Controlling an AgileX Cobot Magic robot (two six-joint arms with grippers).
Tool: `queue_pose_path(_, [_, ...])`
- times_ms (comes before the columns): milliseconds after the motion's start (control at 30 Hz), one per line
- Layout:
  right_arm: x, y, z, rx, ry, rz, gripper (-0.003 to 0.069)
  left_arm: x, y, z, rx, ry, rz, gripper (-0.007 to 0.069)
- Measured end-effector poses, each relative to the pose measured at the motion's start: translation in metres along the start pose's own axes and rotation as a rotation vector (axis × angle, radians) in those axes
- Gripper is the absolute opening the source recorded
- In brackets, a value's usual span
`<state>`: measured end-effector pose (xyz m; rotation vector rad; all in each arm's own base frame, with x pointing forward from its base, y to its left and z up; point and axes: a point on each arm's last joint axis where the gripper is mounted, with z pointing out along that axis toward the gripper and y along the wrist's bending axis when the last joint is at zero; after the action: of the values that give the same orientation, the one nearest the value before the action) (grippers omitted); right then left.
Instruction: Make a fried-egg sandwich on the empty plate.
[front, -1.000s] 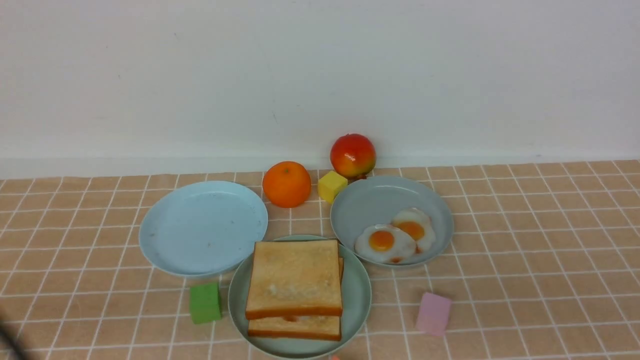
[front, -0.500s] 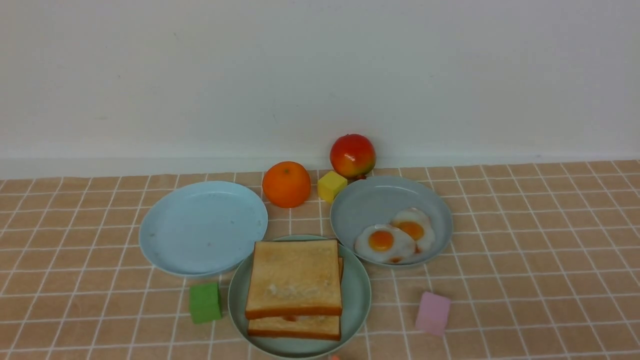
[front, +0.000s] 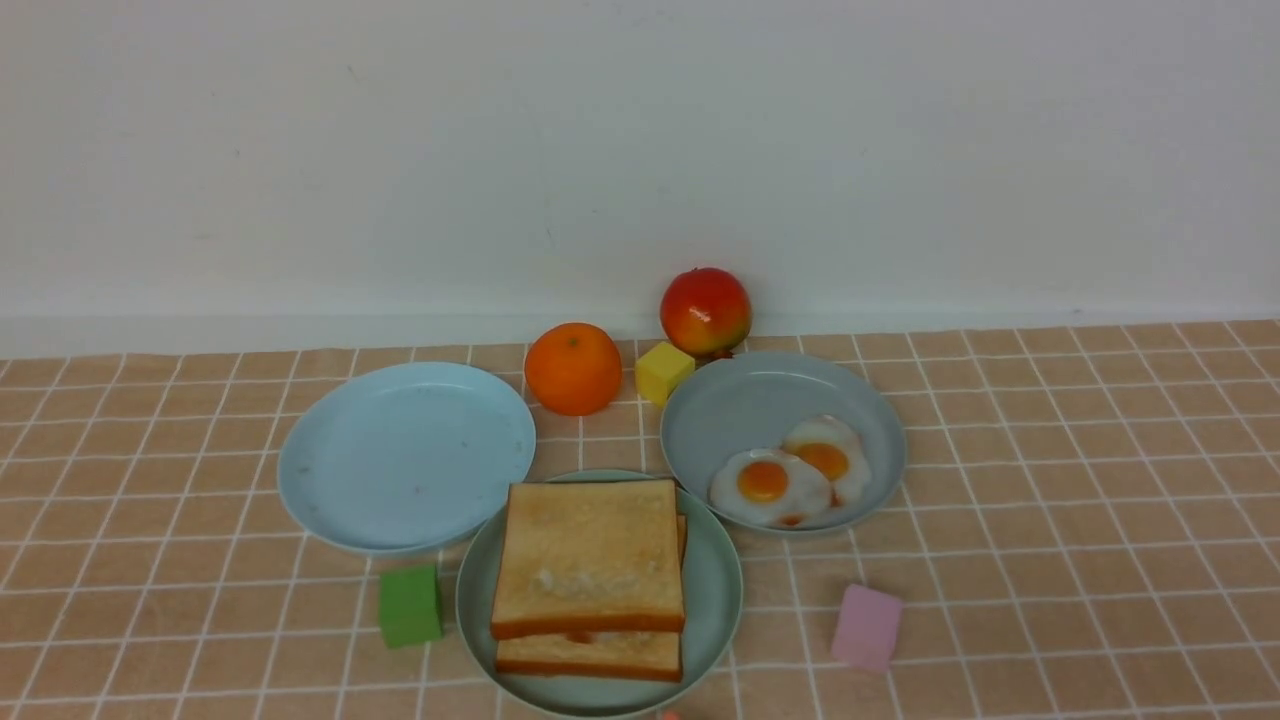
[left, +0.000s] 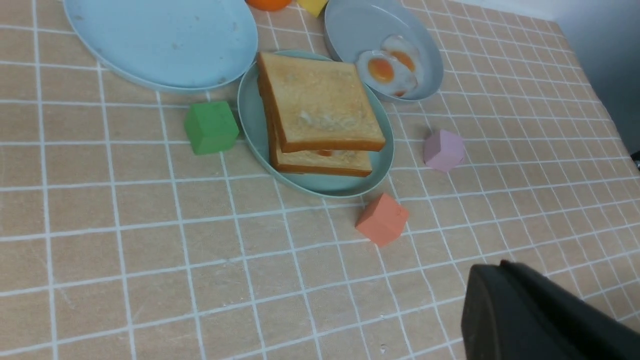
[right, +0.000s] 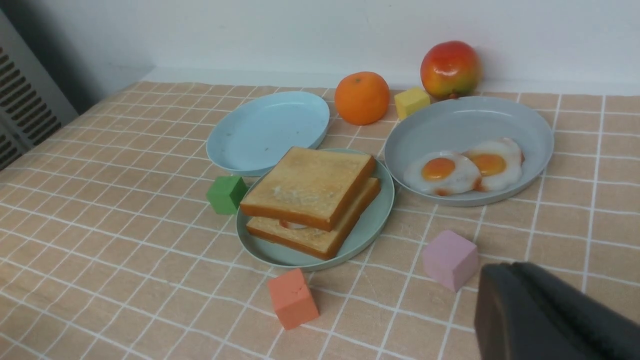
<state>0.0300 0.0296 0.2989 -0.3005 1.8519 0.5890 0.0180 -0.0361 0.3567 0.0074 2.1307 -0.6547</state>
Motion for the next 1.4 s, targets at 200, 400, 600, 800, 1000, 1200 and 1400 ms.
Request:
queue_pose_path(200, [0.000,0.000,0.000,0.000,0.000,0.000,-0.0008,0.008,0.002,-0.005,-0.026,-0.054,0.004,-0.0013])
queue_pose_path(400, [0.000,0.000,0.000,0.000,0.000,0.000,-0.0001,0.026,0.027,-0.006,-0.195,-0.308,0.133,-0.0013])
queue_pose_path(600, [0.000,0.000,0.000,0.000,0.000,0.000,0.0001,0.052,0.061,0.029,-0.275,-0.392,0.178,-0.0013])
queue_pose_path(800, [0.000,0.000,0.000,0.000,0.000,0.000,0.0003,0.098,0.108,0.083,-0.372,-0.314,0.178,-0.0013])
queue_pose_path(1000, [0.000,0.000,0.000,0.000,0.000,0.000,0.0003,0.114,0.122,0.098,-0.380,-0.306,0.122,-0.0013])
queue_pose_path(1200, [0.000,0.000,0.000,0.000,0.000,0.000,0.0011,0.114,0.123,0.098,-0.381,-0.332,0.075,-0.0013])
queue_pose_path(1400, [0.000,0.000,0.000,0.000,0.000,0.000,0.0015,0.113,0.123,0.098,-0.383,-0.335,0.078,-0.0010])
